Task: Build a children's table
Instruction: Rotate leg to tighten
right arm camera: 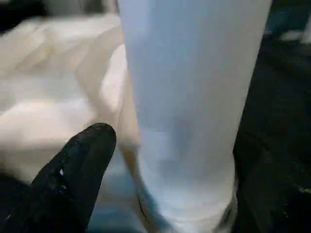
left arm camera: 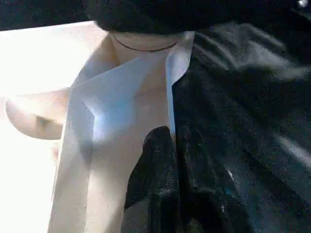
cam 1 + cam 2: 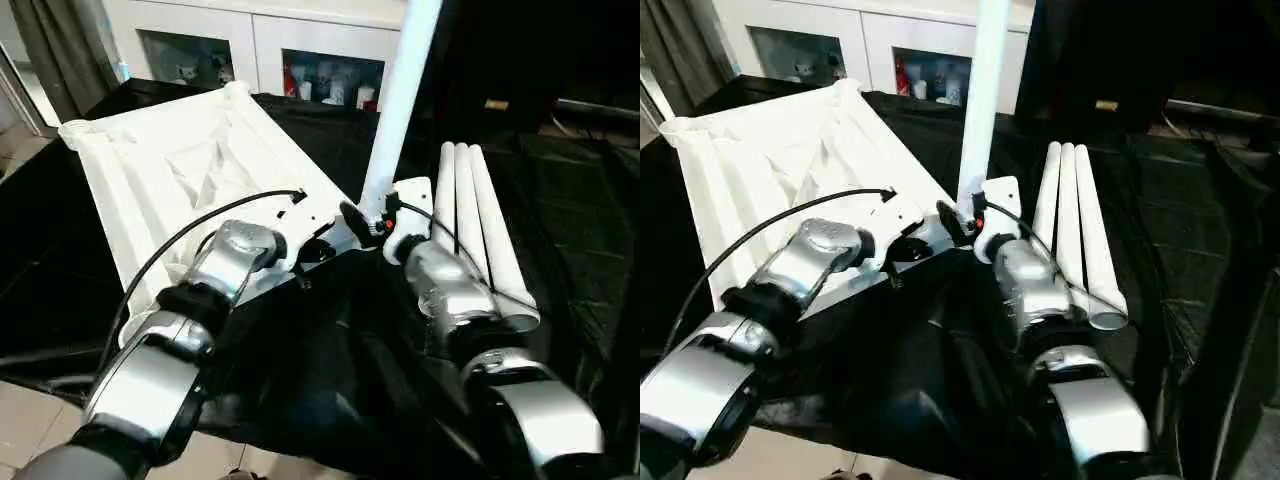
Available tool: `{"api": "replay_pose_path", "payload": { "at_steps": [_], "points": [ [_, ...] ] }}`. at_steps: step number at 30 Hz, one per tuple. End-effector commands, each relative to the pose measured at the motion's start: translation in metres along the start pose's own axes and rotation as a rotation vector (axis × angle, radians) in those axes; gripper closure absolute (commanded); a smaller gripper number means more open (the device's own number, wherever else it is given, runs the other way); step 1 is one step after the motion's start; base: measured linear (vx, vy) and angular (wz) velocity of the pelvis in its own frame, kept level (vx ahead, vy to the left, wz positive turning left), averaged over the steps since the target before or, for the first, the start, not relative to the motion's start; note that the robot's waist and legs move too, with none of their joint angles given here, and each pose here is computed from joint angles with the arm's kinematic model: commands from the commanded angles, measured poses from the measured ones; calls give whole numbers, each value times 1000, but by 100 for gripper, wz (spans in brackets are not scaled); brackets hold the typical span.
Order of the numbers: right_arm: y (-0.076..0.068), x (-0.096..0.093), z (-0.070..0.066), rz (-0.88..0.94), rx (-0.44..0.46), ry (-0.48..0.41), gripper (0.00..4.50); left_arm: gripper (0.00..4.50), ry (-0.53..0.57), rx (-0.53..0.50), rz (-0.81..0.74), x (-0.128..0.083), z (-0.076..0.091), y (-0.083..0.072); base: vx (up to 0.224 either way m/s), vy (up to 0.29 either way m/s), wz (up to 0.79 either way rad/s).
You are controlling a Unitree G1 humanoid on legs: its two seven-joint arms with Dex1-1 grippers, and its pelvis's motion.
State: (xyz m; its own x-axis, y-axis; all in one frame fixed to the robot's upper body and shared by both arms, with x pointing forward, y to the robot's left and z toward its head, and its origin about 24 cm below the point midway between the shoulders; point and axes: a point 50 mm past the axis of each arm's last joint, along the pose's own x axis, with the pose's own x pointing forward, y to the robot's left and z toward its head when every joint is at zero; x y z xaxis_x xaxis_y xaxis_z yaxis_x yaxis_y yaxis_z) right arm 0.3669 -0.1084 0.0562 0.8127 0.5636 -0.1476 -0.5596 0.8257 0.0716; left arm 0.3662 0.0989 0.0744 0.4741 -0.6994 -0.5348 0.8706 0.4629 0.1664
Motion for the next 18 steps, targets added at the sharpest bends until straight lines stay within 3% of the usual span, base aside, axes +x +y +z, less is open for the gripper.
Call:
{"api": "replay_pose_path", "payload": {
  "at_steps": [1,3,12,18],
  "points": [
    [9,-1,-13,79,7,63,47,450,-16,35,-43,0,2,-4,0,0,0],
    [0,-13,-7,192,-29,68,47,450,-13,70,-85,-6,-3,-4,0,0,0],
    [-14,-45,5,409,-127,65,47,450,-53,145,-253,-25,-11,-11,0,0,0],
    [-12,-53,11,499,-159,60,47,450,-51,189,-348,-36,-20,-16,0,0,0]
  ]
}}
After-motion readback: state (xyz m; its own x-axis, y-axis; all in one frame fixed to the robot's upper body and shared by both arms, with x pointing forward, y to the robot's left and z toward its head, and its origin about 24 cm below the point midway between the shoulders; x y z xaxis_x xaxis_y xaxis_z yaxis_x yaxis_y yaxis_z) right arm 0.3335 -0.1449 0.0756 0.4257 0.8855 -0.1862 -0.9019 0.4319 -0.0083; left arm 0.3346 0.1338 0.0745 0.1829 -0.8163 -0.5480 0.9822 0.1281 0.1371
